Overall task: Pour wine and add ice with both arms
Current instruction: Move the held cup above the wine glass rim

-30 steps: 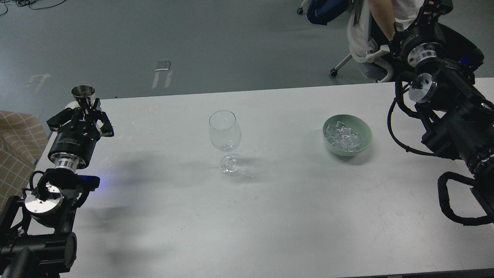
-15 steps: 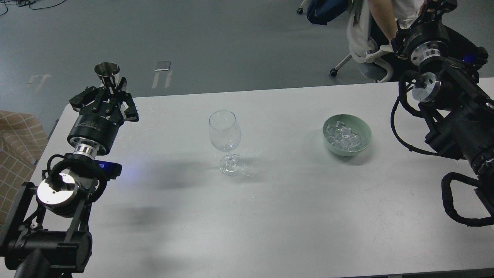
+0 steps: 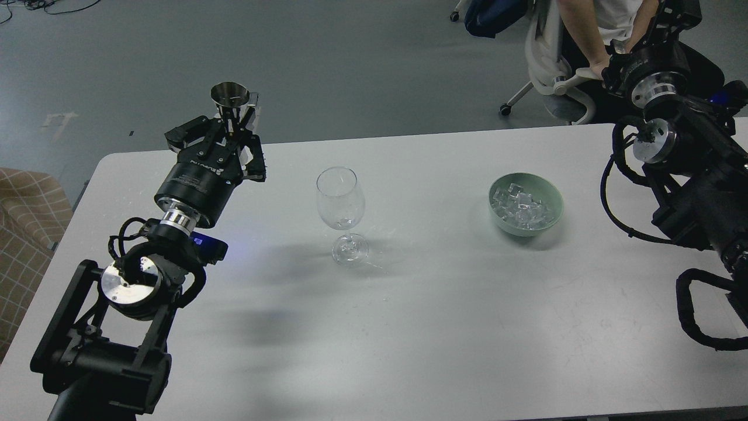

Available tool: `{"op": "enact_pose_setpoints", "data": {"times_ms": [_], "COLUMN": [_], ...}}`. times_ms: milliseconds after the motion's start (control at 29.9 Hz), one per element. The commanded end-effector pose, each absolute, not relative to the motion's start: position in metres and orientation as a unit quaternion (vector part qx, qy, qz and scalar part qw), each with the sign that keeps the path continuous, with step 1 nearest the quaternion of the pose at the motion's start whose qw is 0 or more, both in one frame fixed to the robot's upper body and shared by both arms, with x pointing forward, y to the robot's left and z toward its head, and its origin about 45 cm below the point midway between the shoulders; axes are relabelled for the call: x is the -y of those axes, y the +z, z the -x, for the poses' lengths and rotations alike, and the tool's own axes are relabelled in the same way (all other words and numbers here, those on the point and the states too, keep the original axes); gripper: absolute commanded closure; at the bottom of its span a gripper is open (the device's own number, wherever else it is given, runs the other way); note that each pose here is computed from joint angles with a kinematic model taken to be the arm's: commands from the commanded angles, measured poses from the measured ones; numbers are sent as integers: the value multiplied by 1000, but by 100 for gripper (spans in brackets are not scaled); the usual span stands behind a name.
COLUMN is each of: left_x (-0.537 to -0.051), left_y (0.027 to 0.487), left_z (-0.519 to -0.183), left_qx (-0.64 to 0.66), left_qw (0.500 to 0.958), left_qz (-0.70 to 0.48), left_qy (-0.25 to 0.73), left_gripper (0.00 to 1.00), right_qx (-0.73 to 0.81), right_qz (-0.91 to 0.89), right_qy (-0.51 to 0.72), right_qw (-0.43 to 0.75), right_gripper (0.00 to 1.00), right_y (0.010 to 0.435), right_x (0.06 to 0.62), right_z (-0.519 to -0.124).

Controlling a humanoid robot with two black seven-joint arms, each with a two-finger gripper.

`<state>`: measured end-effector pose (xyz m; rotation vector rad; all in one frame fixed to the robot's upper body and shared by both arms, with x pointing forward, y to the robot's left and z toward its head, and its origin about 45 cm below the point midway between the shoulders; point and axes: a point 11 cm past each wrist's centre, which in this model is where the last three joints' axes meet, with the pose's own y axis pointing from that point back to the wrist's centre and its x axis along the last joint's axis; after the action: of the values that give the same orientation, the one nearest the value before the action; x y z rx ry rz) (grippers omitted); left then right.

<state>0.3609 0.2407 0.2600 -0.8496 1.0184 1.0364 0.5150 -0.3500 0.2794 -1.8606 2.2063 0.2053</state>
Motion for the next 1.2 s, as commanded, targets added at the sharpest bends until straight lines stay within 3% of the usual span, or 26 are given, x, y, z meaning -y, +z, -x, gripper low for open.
{"op": "enact_pose_setpoints", "data": {"times_ms": [0, 368, 802, 1169], "left_x": [-226, -212, -199, -203], "left_y": [262, 258, 258, 245], "left_z": [-359, -357, -347, -350], "left_qx": [-453, -464, -402, -376], "left_qw": [678, 682, 737, 750], "left_qz": [367, 355, 292, 249], "left_qy": [448, 440, 458, 483], "left_gripper": [79, 79, 79, 79], "right_qx": [-760, -762, -763, -765], "right_qz": [635, 632, 630, 628], "right_qy": [71, 71, 73, 73], "right_qw": [120, 119, 123, 124], "right_gripper": [0, 0, 0, 0], "right_y": [276, 275, 276, 276], "right_x": [354, 359, 360, 362], "right_z": [-513, -511, -512, -512]}}
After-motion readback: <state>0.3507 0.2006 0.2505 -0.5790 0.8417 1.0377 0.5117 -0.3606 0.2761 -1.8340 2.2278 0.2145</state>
